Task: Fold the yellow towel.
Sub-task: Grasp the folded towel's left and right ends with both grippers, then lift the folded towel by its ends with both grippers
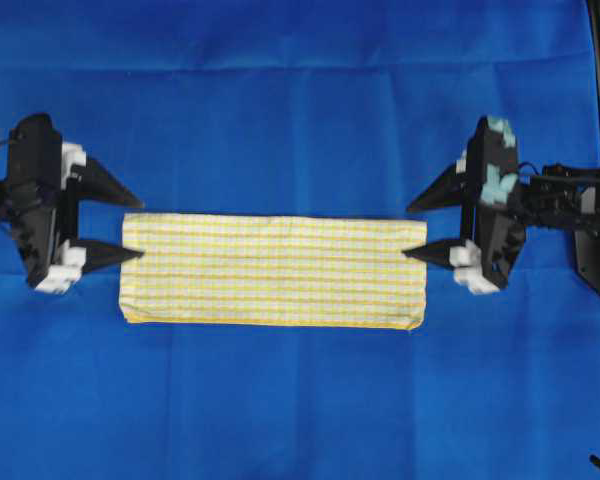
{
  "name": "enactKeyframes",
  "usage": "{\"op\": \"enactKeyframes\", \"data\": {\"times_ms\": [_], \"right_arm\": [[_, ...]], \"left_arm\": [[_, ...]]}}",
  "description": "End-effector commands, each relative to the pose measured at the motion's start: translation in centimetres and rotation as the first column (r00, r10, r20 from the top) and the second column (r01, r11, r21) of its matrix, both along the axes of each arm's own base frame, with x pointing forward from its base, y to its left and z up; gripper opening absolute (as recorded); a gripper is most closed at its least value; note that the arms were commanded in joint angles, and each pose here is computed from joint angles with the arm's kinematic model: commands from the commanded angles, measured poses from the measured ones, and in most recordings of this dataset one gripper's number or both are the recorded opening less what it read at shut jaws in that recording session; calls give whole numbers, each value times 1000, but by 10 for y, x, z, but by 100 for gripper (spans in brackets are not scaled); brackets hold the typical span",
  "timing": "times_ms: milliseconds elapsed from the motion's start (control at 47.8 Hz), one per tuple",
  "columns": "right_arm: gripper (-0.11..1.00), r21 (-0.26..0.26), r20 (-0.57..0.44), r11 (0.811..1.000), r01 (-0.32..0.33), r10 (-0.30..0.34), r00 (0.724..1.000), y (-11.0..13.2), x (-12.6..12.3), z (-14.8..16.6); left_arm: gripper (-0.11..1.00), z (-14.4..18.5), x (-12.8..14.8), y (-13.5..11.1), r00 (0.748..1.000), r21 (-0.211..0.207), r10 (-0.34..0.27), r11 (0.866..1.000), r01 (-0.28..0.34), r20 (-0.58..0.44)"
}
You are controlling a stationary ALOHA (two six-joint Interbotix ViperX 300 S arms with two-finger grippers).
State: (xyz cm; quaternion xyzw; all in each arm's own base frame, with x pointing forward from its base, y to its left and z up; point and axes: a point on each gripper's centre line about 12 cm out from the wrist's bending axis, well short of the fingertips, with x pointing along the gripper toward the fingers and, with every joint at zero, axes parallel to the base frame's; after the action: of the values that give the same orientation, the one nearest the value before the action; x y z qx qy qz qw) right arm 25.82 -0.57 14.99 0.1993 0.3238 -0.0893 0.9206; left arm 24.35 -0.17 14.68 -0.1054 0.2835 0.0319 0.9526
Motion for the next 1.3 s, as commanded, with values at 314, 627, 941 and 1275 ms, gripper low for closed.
{"op": "enactKeyframes", "data": {"times_ms": [314,627,941,1275], "right_arm": [[73,0,-141,998,63,-62,988,-19,9,-34],[72,8,-200,997,73,-70,977,-19,7,-50],[55,8,-206,998,64,-61,977,-17,6,-52],[2,-2,-206,1000,23,-23,978,-9,6,-52]], "left_arm": [[78,-30,15,16,995,55,27,998,-22,-99],[76,-54,18,17,985,49,33,998,-25,-170],[68,-63,19,16,974,44,30,999,-21,-224],[3,-71,10,13,940,31,18,999,-8,-340]]}}
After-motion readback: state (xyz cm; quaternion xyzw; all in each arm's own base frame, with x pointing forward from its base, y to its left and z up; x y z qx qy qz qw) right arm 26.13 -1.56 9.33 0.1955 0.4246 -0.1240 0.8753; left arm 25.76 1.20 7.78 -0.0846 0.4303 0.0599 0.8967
